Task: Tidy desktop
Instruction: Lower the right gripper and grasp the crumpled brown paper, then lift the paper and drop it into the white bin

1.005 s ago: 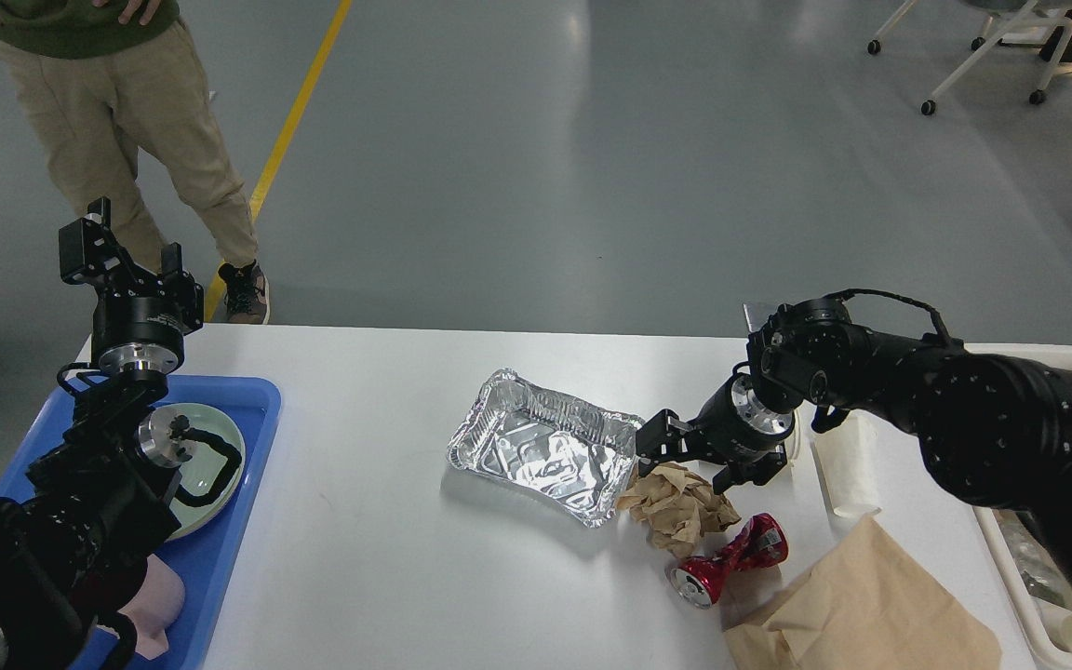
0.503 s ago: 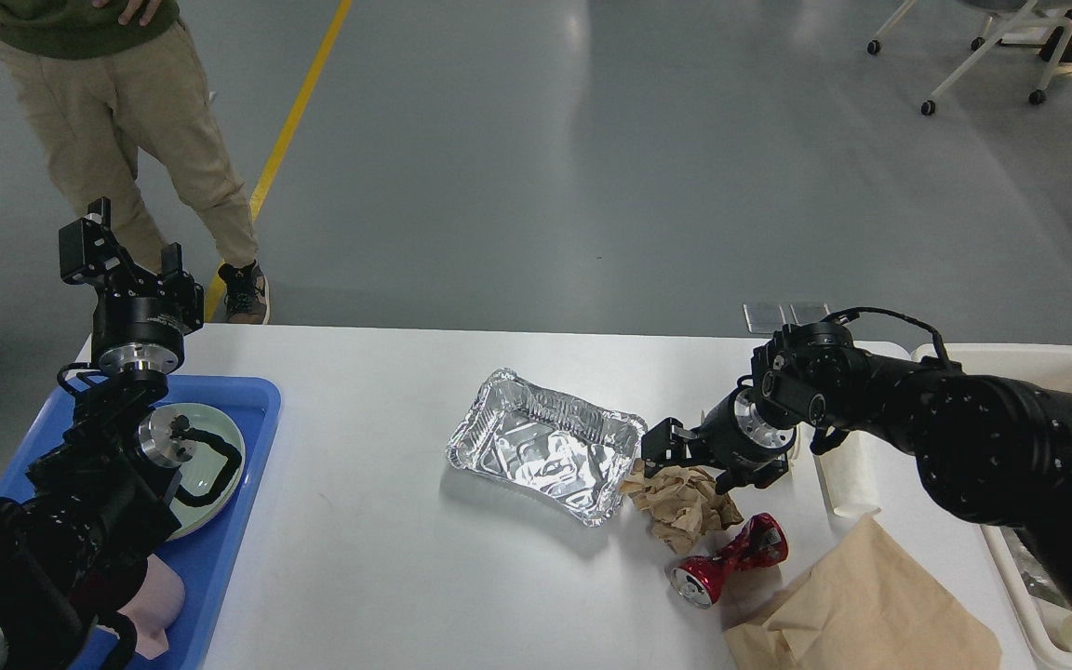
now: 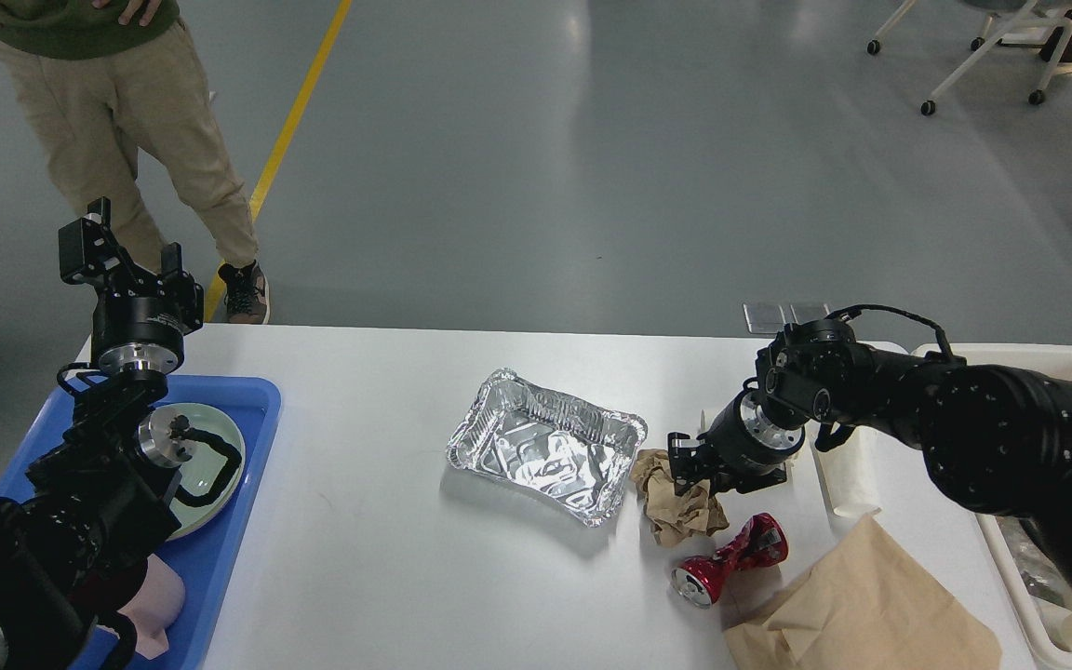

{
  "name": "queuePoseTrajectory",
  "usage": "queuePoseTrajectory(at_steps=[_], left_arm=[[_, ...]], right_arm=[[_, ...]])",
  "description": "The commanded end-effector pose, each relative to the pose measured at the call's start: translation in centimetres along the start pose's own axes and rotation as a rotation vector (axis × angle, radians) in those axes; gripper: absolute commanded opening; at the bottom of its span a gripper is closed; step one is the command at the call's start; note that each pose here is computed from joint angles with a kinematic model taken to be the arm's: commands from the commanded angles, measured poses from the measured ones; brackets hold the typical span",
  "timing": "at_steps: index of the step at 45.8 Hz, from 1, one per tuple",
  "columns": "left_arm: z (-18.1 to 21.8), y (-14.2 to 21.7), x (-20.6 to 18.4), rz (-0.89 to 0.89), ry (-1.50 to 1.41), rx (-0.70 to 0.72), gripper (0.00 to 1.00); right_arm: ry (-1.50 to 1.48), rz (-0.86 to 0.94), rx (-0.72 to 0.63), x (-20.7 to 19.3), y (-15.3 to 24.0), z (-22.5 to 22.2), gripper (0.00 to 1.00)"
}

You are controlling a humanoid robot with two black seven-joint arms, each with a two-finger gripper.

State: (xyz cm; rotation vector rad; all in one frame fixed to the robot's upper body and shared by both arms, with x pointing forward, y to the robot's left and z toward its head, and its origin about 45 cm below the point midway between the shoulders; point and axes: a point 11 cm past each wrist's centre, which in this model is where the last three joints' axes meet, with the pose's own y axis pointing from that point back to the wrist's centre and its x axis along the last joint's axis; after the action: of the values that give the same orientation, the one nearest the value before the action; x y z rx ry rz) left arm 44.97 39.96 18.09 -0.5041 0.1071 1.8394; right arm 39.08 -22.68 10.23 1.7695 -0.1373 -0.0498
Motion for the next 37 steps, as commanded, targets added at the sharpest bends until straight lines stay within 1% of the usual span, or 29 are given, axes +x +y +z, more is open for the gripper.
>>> queuePoseTrajectory(at_steps=[1, 9, 16, 25, 31, 34, 37], left_arm=[[0.0, 0.0, 0.0, -0.001, 0.000, 0.001, 0.96], [0.0, 0.0, 0.0, -0.001, 0.000, 0.001, 0.96], [0.0, 0.0, 0.0, -0.001, 0.000, 0.001, 0.96], [0.0, 0.0, 0.0, -0.001, -0.001, 0.001, 0.96], [0.0, 0.0, 0.0, 0.000, 0.001, -0.001, 0.96], [0.0, 0.0, 0.0, 0.000, 0.001, 0.000, 0.96], [0.0, 0.0, 0.0, -0.001, 0.000, 0.001, 0.96]], right_arm=[[-0.024, 0.002, -0.004, 0.8, 2.1, 1.0, 0.00], [-0.065, -0.005, 0.011, 1.7, 7.6, 1.9, 0.00], [-0.088, 0.036, 0.049, 2.7, 13.6, 1.8, 0.00], [-0.099, 0.220, 0.109, 6.2, 24.0, 1.5, 0.00], [-0.103, 0.354, 0.155, 7.5, 30.8, 1.6, 0.00], [-0.107, 0.391, 0.180, 7.6, 33.5, 1.7, 0.00], [-0.114, 0.415, 0.190, 7.7, 34.7, 2.0, 0.00]])
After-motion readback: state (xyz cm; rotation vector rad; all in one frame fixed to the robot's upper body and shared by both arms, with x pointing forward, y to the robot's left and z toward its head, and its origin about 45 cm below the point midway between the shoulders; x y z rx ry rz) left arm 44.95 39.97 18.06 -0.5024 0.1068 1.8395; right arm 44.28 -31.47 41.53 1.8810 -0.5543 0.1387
